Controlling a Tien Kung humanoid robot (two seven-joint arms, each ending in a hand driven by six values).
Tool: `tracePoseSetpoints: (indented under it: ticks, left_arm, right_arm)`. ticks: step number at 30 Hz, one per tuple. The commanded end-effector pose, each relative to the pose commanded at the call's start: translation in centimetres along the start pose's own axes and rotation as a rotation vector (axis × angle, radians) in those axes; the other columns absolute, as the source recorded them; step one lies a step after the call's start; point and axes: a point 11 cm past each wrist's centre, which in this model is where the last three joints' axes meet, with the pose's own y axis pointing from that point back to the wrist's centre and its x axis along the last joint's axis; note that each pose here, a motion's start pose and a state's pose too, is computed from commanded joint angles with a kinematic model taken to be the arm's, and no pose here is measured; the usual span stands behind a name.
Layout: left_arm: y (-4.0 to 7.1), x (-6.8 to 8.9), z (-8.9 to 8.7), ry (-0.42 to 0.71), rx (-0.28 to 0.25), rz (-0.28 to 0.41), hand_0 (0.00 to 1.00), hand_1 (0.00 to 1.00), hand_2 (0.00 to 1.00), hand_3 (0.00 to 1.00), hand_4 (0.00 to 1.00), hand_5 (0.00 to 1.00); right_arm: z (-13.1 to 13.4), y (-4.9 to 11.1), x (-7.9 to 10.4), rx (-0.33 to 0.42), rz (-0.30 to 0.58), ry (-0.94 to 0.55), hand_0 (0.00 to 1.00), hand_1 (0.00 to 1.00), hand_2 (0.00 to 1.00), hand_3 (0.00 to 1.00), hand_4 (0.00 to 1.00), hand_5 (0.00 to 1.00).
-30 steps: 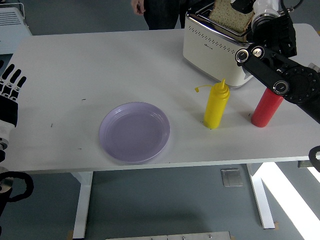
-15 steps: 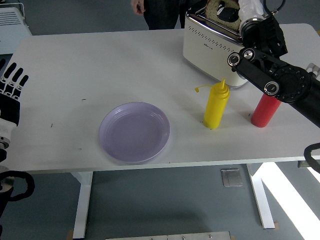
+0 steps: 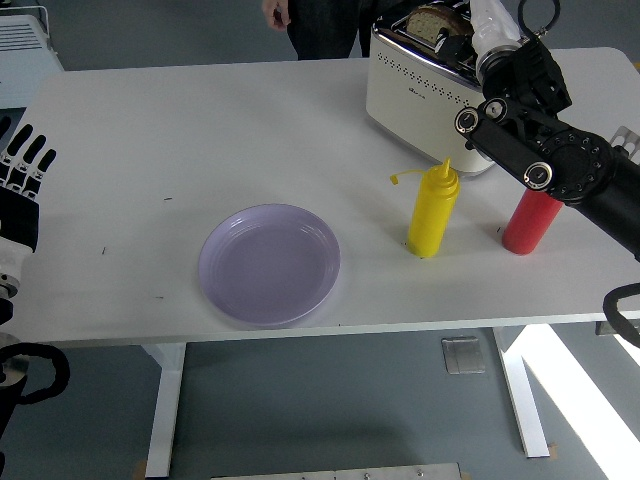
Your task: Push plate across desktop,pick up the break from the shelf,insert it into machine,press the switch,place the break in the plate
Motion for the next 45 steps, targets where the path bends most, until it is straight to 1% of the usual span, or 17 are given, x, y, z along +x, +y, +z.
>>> tracePoseSetpoints:
  ticks: [4, 8, 11, 12, 13, 15, 18, 19, 24, 25, 26, 30, 31, 34, 37, 40, 45]
  left_arm:
    - [0.1, 0.3, 0.2, 0.013, -0.002, 0.008, 0.839, 0.773, 0.714, 0.748, 0.750, 0.949]
    - [0.2, 0.6, 0.2, 0.057, 0.013, 0.017, 0.834, 0.772, 0.713, 0.747, 0.751, 0.950]
    - [0.2, 0.8, 0.1, 0.108, 0.034, 0.025, 0.834, 0.772, 0.713, 0.747, 0.751, 0.950]
    - [0.2, 0.9, 0.1, 0.131, 0.043, 0.028, 0.834, 0.772, 0.713, 0.747, 0.751, 0.950]
    - [0.2, 1.0, 0.0, 0.151, 0.051, 0.031, 0.827, 0.768, 0.709, 0.747, 0.752, 0.951]
    - [0.2, 1.1, 0.1, 0.183, 0.062, 0.036, 0.827, 0.768, 0.709, 0.747, 0.752, 0.951]
    - [0.2, 1.4, 0.2, 0.221, 0.070, 0.043, 0.827, 0.768, 0.709, 0.747, 0.752, 0.951]
    - [0.2, 1.5, 0.2, 0.230, 0.072, 0.045, 0.826, 0.761, 0.708, 0.746, 0.752, 0.951]
    - [0.2, 2.1, 0.5, 0.281, 0.078, 0.061, 0.826, 0.761, 0.708, 0.746, 0.752, 0.951]
    - [0.3, 2.2, 0.6, 0.293, 0.080, 0.066, 0.824, 0.762, 0.707, 0.746, 0.756, 0.956]
    - [0.3, 2.5, 0.6, 0.309, 0.084, 0.071, 0.824, 0.762, 0.707, 0.746, 0.756, 0.956]
    - [0.4, 3.0, 0.6, 0.352, 0.097, 0.087, 0.824, 0.762, 0.707, 0.746, 0.756, 0.956]
    - [0.4, 3.1, 0.5, 0.360, 0.101, 0.089, 0.824, 0.762, 0.707, 0.746, 0.758, 0.959]
    - [0.4, 3.2, 0.4, 0.372, 0.109, 0.092, 0.824, 0.762, 0.707, 0.746, 0.758, 0.959]
    - [0.5, 3.2, 0.2, 0.382, 0.118, 0.093, 0.821, 0.761, 0.706, 0.747, 0.760, 0.963]
    - [0.5, 3.2, 0.1, 0.390, 0.123, 0.093, 0.821, 0.761, 0.706, 0.747, 0.760, 0.963]
    - [0.6, 3.2, 0.2, 0.395, 0.119, 0.095, 0.820, 0.759, 0.705, 0.747, 0.760, 0.967]
  right_arm:
    - [-0.9, 0.3, 0.4, 0.045, 0.007, -0.011, 0.695, 0.770, 0.825, 0.793, 0.567, 0.033]
    - [-2.3, 0.8, 1.4, 0.115, 0.033, -0.019, 0.695, 0.769, 0.824, 0.792, 0.573, 0.045]
    - [-3.2, 1.2, 2.9, 0.172, 0.073, -0.019, 0.695, 0.769, 0.824, 0.792, 0.573, 0.045]
    - [-3.3, 1.4, 3.7, 0.191, 0.093, -0.019, 0.695, 0.769, 0.824, 0.792, 0.573, 0.045]
    - [-3.5, 1.5, 4.4, 0.211, 0.114, -0.018, 0.683, 0.746, 0.788, 0.769, 0.577, 0.076]
    - [-3.5, 1.9, 6.0, 0.238, 0.154, -0.008, 0.683, 0.746, 0.788, 0.769, 0.577, 0.076]
    - [-2.6, 2.5, 8.3, 0.260, 0.203, 0.027, 0.683, 0.746, 0.788, 0.769, 0.577, 0.076]
    - [-2.3, 2.7, 9.1, 0.265, 0.221, 0.042, 0.594, 0.618, 0.699, 0.686, 0.565, 0.113]
    - [0.5, 4.0, 12.8, 0.248, 0.287, 0.142, 0.594, 0.618, 0.699, 0.686, 0.565, 0.113]
    - [1.1, 4.3, 13.5, 0.241, 0.296, 0.168, 0.535, 0.564, 0.674, 0.627, 0.482, 0.108]
    - [1.7, 4.7, 14.3, 0.234, 0.303, 0.196, 0.535, 0.564, 0.674, 0.627, 0.482, 0.108]
    - [4.0, 6.1, 16.4, 0.217, 0.289, 0.267, 0.535, 0.564, 0.674, 0.627, 0.482, 0.108]
    - [4.7, 6.4, 16.6, 0.210, 0.273, 0.288, 0.529, 0.554, 0.660, 0.588, 0.396, 0.082]
    - [7.1, 6.6, 16.2, 0.173, 0.205, 0.343, 0.529, 0.554, 0.660, 0.588, 0.396, 0.082]
    - [9.8, 6.6, 14.9, 0.136, 0.124, 0.380, 0.540, 0.552, 0.637, 0.565, 0.372, 0.072]
    - [11.9, 6.6, 13.2, 0.120, 0.055, 0.399, 0.540, 0.552, 0.637, 0.565, 0.372, 0.072]
    - [13.7, 6.5, 10.6, 0.126, -0.021, 0.400, 0.535, 0.548, 0.633, 0.564, 0.376, 0.066]
